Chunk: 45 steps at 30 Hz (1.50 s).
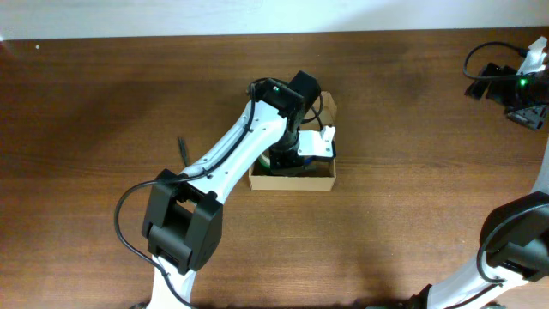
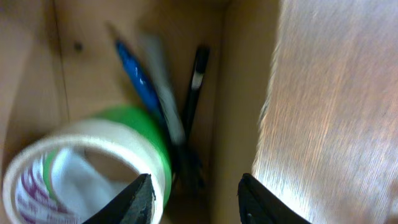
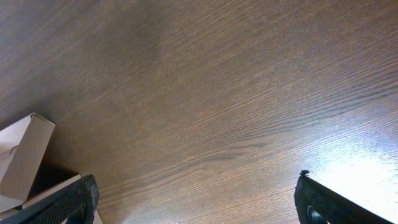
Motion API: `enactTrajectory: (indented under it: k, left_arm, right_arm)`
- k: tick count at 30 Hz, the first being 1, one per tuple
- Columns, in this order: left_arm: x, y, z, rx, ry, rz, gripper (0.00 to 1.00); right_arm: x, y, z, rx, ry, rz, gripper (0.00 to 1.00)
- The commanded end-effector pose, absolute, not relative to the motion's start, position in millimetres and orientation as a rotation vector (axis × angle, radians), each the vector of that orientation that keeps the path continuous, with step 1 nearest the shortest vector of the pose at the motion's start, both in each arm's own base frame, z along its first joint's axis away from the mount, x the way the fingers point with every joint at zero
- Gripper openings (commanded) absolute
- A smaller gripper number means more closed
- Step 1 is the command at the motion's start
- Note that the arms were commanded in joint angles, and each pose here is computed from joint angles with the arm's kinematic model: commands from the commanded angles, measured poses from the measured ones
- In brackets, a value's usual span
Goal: Pack container
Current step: 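Carry the marker right and lower it into the box, then move the left gripper back to the grey pen and grasp it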
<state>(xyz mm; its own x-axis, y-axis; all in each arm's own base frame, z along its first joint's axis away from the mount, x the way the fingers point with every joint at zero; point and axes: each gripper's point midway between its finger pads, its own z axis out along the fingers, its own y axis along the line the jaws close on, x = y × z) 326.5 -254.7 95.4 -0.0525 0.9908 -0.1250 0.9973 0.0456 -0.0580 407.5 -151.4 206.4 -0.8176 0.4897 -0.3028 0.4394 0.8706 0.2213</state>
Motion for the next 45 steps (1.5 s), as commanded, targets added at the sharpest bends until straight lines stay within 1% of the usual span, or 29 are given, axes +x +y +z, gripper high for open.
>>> enactTrajectory:
  k: [1, 5, 9, 12, 15, 16, 17, 19, 23, 26, 29, 33, 37, 45]
  left_arm:
    - [342, -236, 108, 2.033, 2.324, 0.031, 0.43]
    - [353, -236, 150, 1.881, 2.299, 0.088, 0.43]
    - [364, -203, 208, 1.583, 2.335, 0.218, 0.43]
    - [374, -165, 250, 1.291, 2.36, 0.218, 0.46]
    - [391, -106, 273, 0.866, 2.432, 0.205, 0.47]
    - [398, -73, 271, 0.618, 2.487, 0.192, 0.47]
    - [401, -50, 263, 0.433, 2.533, 0.18, 0.47]
    - [401, -18, 237, 0.205, 2.618, 0.152, 0.47]
    - [395, 3, 172, 0.091, 2.771, 0.024, 0.47]
    - [394, 7, 123, 0.0, 2.878, 0.01, 0.49]
    - [396, 4, 95, -0.043, 2.941, -0.008, 0.49]
    - [399, 3, 64, -0.123, 3.003, -0.028, 0.49]
    - [399, -8, 38, -0.204, 3.054, -0.127, 0.49]
    - [392, -10, 14, -0.535, 3.089, -0.144, 0.48]
  right_arm:
    - [408, -150, 204, 0.69, 2.696, 0.21, 0.99]
    - [408, -150, 204, 0.691, 2.696, 0.209, 0.99]
    - [408, -150, 204, 0.69, 2.696, 0.21, 0.99]
    - [408, -150, 204, 0.69, 2.696, 0.21, 0.99]
    - [408, -150, 204, 0.69, 2.696, 0.21, 0.99]
    - [408, -150, 204, 0.69, 2.696, 0.21, 0.99]
    - [408, -150, 204, 0.69, 2.696, 0.21, 0.99]
    - [408, -150, 204, 0.69, 2.696, 0.21, 0.99]
    - [408, -150, 204, 0.691, 2.696, 0.209, 0.99]
    - [408, -150, 204, 0.69, 2.696, 0.21, 0.99]
    - [408, -150, 204, 0.69, 2.696, 0.21, 0.99]
    - [408, -150, 204, 0.69, 2.696, 0.21, 0.99]
    - [408, -150, 204, 0.69, 2.696, 0.21, 0.99]
    - [408, -150, 204, 0.69, 2.696, 0.21, 0.99]
